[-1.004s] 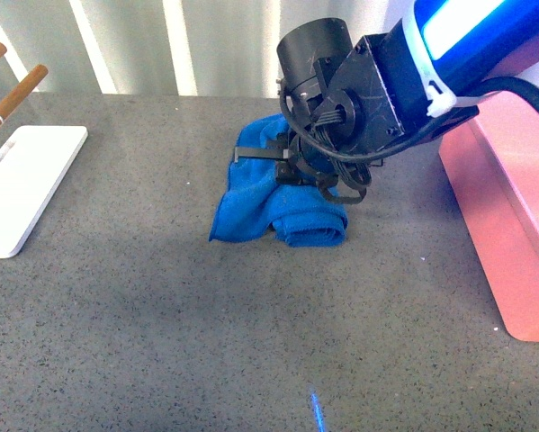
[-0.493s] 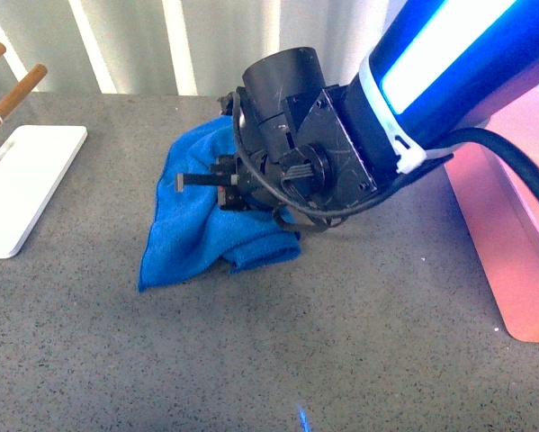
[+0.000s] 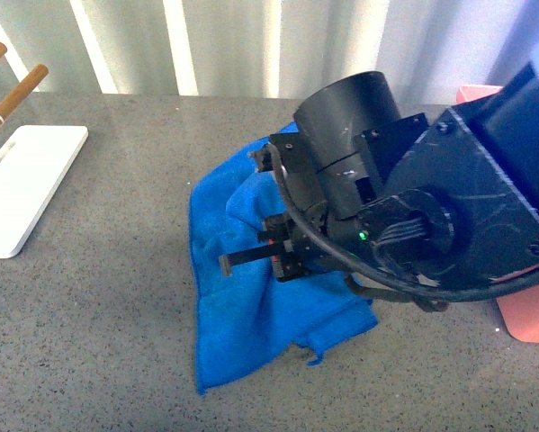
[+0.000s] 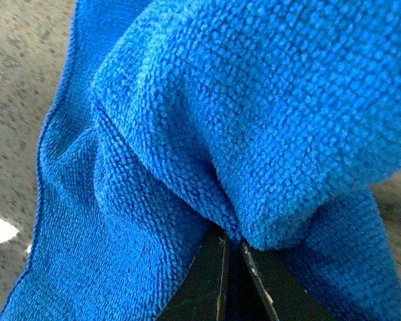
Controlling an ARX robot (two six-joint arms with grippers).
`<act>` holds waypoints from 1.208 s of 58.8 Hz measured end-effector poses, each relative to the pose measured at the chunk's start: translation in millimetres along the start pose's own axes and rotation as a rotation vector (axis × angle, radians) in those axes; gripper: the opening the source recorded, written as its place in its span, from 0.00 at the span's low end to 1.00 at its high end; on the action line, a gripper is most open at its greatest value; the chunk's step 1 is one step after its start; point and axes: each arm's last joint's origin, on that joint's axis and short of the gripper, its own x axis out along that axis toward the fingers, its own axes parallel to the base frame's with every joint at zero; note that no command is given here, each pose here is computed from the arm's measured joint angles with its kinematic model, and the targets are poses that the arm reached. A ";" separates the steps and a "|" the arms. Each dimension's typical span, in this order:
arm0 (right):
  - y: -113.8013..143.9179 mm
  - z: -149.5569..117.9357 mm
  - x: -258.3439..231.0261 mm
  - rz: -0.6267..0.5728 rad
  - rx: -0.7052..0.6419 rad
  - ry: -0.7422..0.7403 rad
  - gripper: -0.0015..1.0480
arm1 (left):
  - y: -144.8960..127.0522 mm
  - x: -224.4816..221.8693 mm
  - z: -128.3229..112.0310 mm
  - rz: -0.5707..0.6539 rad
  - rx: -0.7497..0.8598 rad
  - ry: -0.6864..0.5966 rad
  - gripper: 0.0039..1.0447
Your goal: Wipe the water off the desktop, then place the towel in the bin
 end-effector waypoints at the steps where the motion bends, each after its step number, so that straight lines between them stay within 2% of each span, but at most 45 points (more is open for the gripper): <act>1: -1.2 -0.2 -1.3 -0.005 -0.003 -0.001 0.03 | 0.0 0.0 0.0 0.000 0.000 0.000 0.94; 11: -28.6 0.2 -17.2 -0.115 -0.026 -0.011 0.03 | 0.0 0.0 0.0 0.000 0.000 0.000 0.94; 15: -43.4 6.4 -23.1 -0.181 -0.037 -0.032 0.03 | 0.0 0.0 0.0 0.000 0.000 0.000 0.94; 23: -58.9 18.9 -24.1 -0.226 -0.039 -0.064 0.03 | 0.0 0.0 0.0 0.000 0.000 0.000 0.94; 36: -62.8 46.2 -7.1 -0.234 -0.064 -0.118 0.03 | 0.0 0.0 0.0 0.000 0.000 0.000 0.94; 52: -57.9 102.8 -16.4 -0.265 -0.081 -0.213 0.03 | 0.0 0.0 0.0 0.000 0.000 0.000 0.94; 58: -61.1 126.7 -35.5 -0.284 -0.068 -0.275 0.03 | 0.0 0.0 0.0 0.000 0.000 0.000 0.94; 62: -64.8 148.2 -66.4 -0.305 -0.060 -0.357 0.03 | 0.0 0.0 0.0 0.000 0.000 0.000 0.94; 71: -73.5 176.5 -130.3 -0.349 -0.058 -0.502 0.03 | 0.0 0.0 0.0 0.000 0.000 0.000 0.94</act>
